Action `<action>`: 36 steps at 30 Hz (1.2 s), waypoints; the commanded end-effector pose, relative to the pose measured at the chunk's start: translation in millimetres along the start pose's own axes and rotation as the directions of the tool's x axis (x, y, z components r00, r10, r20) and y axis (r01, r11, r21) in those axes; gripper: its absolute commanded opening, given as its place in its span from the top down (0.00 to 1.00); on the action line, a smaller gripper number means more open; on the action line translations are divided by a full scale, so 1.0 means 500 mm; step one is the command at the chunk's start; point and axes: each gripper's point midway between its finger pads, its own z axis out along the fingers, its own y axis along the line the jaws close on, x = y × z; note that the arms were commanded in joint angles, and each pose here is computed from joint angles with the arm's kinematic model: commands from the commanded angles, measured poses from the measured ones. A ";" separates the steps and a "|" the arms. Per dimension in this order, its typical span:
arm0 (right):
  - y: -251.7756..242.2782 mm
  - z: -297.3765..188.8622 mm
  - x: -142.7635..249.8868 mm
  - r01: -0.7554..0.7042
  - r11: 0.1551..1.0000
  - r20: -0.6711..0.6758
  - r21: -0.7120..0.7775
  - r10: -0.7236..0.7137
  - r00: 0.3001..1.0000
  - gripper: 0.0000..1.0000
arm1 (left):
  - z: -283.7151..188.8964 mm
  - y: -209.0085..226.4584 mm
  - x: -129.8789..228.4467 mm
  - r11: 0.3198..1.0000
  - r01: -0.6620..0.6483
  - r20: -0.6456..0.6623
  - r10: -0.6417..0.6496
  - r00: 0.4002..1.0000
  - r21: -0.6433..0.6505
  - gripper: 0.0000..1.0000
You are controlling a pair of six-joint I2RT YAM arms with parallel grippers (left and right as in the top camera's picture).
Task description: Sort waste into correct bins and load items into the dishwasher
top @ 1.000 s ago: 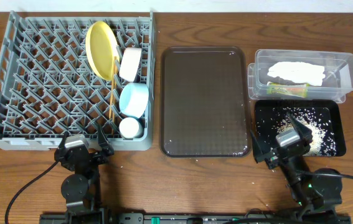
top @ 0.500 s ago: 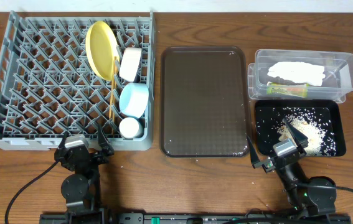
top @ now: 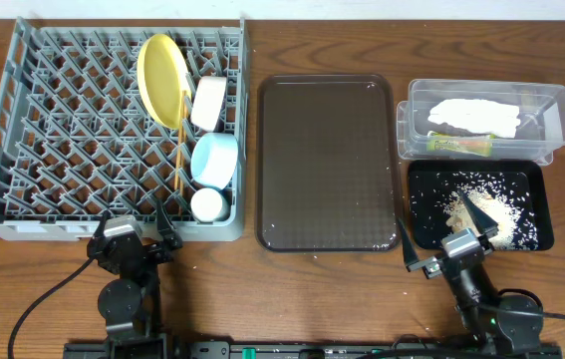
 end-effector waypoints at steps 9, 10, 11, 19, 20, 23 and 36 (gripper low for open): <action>-0.005 -0.001 -0.044 0.140 0.990 0.117 0.032 -0.143 0.983 0.01 | 0.001 0.008 0.035 1.000 -0.014 -0.055 0.013 0.998 -0.018 0.10; -0.005 -0.001 -0.045 0.142 0.989 0.125 0.035 -0.145 0.981 0.01 | 0.001 0.008 0.035 1.000 -0.014 -0.055 0.013 0.998 -0.018 0.10; -0.005 -0.001 -0.045 0.143 0.989 0.129 0.037 -0.147 0.981 0.01 | 0.001 0.008 0.035 1.000 -0.014 -0.055 0.013 0.998 -0.018 0.10; -0.005 -0.001 -0.045 0.146 0.989 0.137 0.041 -0.150 0.979 0.01 | 0.001 0.008 0.035 1.000 -0.014 -0.055 0.013 0.998 -0.018 0.10; -0.005 -0.001 -0.045 0.145 0.988 0.138 0.041 -0.150 0.979 0.01 | 0.001 0.008 0.035 1.000 -0.014 -0.055 0.013 0.998 -0.018 0.10; -0.005 0.000 -0.045 0.148 0.988 0.148 0.046 -0.153 0.977 0.01 | 0.001 0.008 0.035 1.000 -0.014 -0.055 0.013 0.998 -0.018 0.10; -0.001 0.003 -0.025 0.147 0.988 0.146 0.045 -0.152 0.978 0.01 | 0.001 0.008 0.035 1.000 -0.014 -0.055 0.013 0.998 -0.018 0.10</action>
